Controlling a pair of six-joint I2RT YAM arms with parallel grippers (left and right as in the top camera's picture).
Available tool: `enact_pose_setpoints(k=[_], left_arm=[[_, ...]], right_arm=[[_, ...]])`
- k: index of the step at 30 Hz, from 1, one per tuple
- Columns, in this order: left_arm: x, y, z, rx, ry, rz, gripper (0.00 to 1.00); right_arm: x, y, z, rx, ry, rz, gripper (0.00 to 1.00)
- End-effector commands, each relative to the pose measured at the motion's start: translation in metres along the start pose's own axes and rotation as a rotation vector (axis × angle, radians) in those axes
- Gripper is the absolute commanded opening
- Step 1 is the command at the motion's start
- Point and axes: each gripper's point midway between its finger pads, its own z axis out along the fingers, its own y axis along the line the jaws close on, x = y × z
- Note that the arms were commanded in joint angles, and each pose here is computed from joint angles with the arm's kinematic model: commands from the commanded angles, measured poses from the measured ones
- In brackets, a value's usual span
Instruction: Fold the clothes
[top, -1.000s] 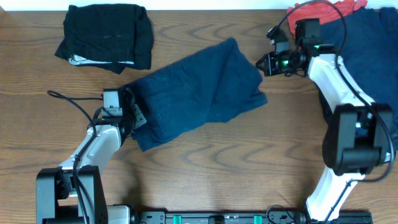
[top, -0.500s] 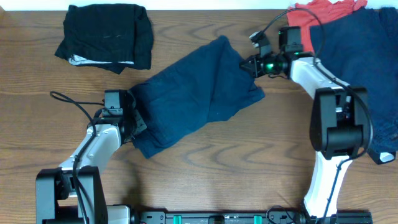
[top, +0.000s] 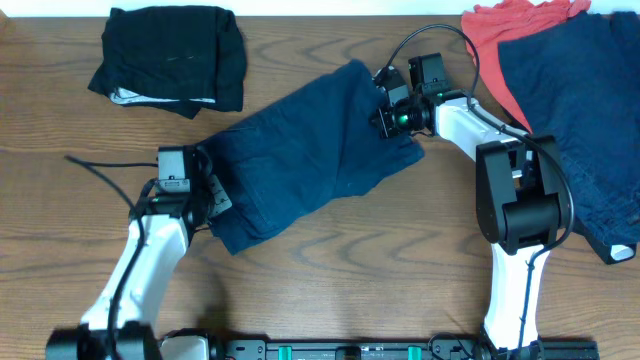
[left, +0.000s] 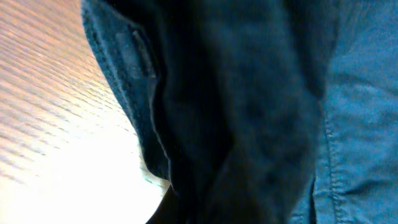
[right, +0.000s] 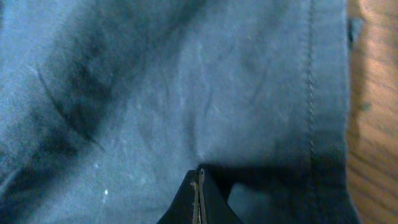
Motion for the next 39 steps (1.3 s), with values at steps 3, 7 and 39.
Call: enact_pose_setpoints(k=[3,7,39], left_arm=[[-0.024,-0.006,-0.032,0.018,-0.112,0.014,0.06],[-0.034,-0.012,-0.052,0.049,-0.178,0.016,0.06],[-0.060,-0.180,-0.032,0.359,-0.247,0.100,0.06]], right_arm=[[0.032,-0.026,0.002,0.111,0.108,0.086,0.01],[0.054,-0.023,-0.001,0.112,0.196,0.125,0.01],[0.112,0.013,-0.014,0.039,0.453,0.206,0.01]])
